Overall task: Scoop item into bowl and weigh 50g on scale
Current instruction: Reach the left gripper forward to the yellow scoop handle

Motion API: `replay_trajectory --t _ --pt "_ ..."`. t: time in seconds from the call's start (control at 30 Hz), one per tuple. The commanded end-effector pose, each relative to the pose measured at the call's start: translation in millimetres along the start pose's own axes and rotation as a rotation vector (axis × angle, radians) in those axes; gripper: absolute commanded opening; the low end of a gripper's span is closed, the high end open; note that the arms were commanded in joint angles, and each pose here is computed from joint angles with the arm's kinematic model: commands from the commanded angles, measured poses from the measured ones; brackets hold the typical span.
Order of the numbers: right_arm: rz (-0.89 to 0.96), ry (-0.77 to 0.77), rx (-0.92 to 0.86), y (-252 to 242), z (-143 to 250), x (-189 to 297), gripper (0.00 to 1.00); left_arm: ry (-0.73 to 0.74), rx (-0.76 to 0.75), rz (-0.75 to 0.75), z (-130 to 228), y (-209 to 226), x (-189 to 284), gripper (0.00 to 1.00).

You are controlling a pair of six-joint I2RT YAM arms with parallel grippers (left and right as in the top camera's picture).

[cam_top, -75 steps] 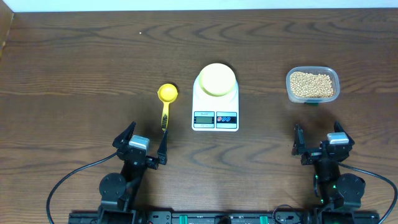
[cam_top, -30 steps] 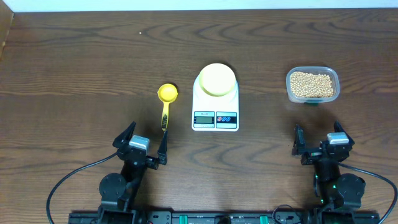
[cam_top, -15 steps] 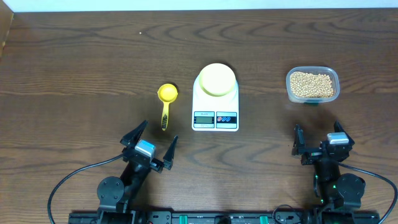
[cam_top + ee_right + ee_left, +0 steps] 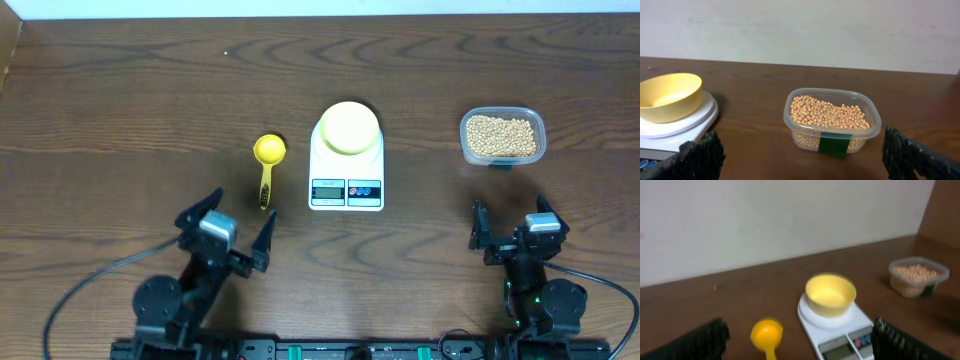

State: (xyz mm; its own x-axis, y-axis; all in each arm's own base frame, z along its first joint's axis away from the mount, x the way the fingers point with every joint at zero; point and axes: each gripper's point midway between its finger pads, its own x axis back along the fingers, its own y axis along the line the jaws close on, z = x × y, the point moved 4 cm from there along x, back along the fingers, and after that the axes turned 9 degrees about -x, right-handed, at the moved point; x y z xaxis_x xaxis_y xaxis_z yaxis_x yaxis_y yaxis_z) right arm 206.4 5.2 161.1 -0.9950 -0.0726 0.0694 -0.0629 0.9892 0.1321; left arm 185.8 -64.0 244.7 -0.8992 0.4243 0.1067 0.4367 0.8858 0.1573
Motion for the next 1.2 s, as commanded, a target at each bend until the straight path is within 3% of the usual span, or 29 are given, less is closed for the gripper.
replay_trajectory --t 0.0,0.23,0.43,0.57,0.77,0.97,1.17 --pt "0.001 -0.003 -0.009 0.4 0.0 0.4 0.99 0.12 0.047 -0.007 -21.9 10.2 -6.0 0.93" --pt "0.001 -0.003 -0.009 0.4 0.0 0.4 0.99 0.467 0.168 0.097 -41.3 15.5 -25.5 0.93" --pt "0.001 -0.003 -0.009 0.4 0.0 0.4 0.99 0.473 0.236 0.263 -59.2 3.9 -45.4 0.93" --pt "0.001 -0.003 -0.009 0.4 0.0 0.4 0.99 0.466 0.24 0.28 -59.8 3.0 -49.0 0.93" --pt "0.001 -0.003 -0.009 0.4 0.0 0.4 0.99 0.639 0.377 0.152 -35.0 15.5 -55.5 0.93" --pt "0.001 -0.003 -0.009 0.4 0.0 0.4 0.99 1.03 0.414 -0.04 -3.1 40.4 -53.7 0.93" --pt "0.001 -0.003 -0.009 0.4 0.0 0.4 0.99 1.146 0.444 -0.019 25.7 42.6 -80.2 0.93"
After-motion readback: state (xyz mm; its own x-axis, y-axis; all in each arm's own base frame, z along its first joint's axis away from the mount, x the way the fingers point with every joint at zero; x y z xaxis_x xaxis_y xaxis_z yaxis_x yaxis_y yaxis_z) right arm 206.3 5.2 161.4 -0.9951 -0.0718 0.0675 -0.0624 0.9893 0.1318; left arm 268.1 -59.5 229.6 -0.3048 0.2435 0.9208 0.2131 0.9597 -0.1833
